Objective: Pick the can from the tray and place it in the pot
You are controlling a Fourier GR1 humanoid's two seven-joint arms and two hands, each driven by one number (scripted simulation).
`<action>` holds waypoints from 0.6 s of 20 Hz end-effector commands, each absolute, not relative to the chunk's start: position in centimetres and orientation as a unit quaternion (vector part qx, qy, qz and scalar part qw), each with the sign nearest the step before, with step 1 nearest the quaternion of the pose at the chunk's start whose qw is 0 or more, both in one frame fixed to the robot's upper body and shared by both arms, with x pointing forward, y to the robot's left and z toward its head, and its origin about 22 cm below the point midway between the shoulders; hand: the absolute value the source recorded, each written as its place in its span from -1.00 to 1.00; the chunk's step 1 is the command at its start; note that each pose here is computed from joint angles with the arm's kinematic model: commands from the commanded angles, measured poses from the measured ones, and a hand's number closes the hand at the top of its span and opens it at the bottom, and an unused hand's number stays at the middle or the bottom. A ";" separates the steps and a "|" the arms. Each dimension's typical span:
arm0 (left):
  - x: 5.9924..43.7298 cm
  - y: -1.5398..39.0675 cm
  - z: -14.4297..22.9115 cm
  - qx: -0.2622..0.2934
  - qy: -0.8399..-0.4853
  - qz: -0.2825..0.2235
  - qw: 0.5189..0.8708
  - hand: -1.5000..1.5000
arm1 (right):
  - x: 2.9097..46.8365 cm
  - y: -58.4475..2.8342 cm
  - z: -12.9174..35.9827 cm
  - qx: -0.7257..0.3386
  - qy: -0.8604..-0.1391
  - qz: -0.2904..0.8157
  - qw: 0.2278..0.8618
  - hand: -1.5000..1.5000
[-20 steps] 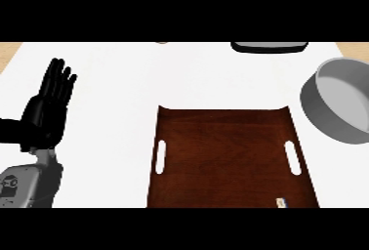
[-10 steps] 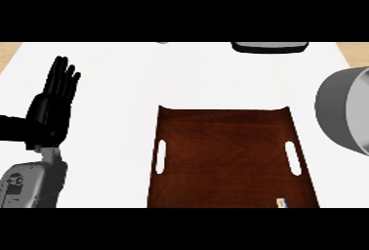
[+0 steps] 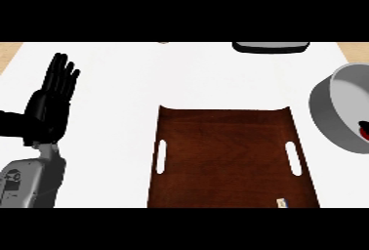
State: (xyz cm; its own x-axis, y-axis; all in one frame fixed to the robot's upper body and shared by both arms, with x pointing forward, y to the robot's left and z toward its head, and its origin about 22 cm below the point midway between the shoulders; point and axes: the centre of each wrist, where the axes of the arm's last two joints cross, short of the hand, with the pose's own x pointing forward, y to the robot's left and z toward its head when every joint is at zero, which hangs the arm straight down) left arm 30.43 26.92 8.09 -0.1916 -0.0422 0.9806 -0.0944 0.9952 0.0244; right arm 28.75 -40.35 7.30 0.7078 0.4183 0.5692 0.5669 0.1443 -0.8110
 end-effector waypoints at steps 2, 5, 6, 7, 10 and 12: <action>29.7 26.8 8.8 0.050 -0.769 0.015 0.637 0.00 | 28.6 -39.6 8.0 -0.647 -0.457 -0.118 0.599 -1.00; 30.7 27.7 8.5 0.044 -0.775 0.019 0.630 0.00 | 29.4 -38.6 8.1 -0.628 -0.474 -0.184 0.590 -1.00; 29.8 28.7 7.5 0.051 -0.772 0.024 0.634 0.00 | 28.0 -39.3 9.4 -0.622 -0.480 -0.209 0.583 -1.00; 29.6 26.1 6.8 0.053 -0.766 0.024 0.640 0.00 | 28.8 -40.7 12.4 -0.617 -0.481 -0.225 0.581 -1.00; 30.1 27.6 8.1 0.055 -0.770 0.028 0.635 0.00 | 26.2 -41.0 10.6 -0.604 -0.499 -0.278 0.556 -1.00; 30.2 27.0 7.5 0.051 -0.765 0.027 0.642 0.00 | 24.8 -42.2 11.3 -0.601 -0.512 -0.290 0.541 -1.00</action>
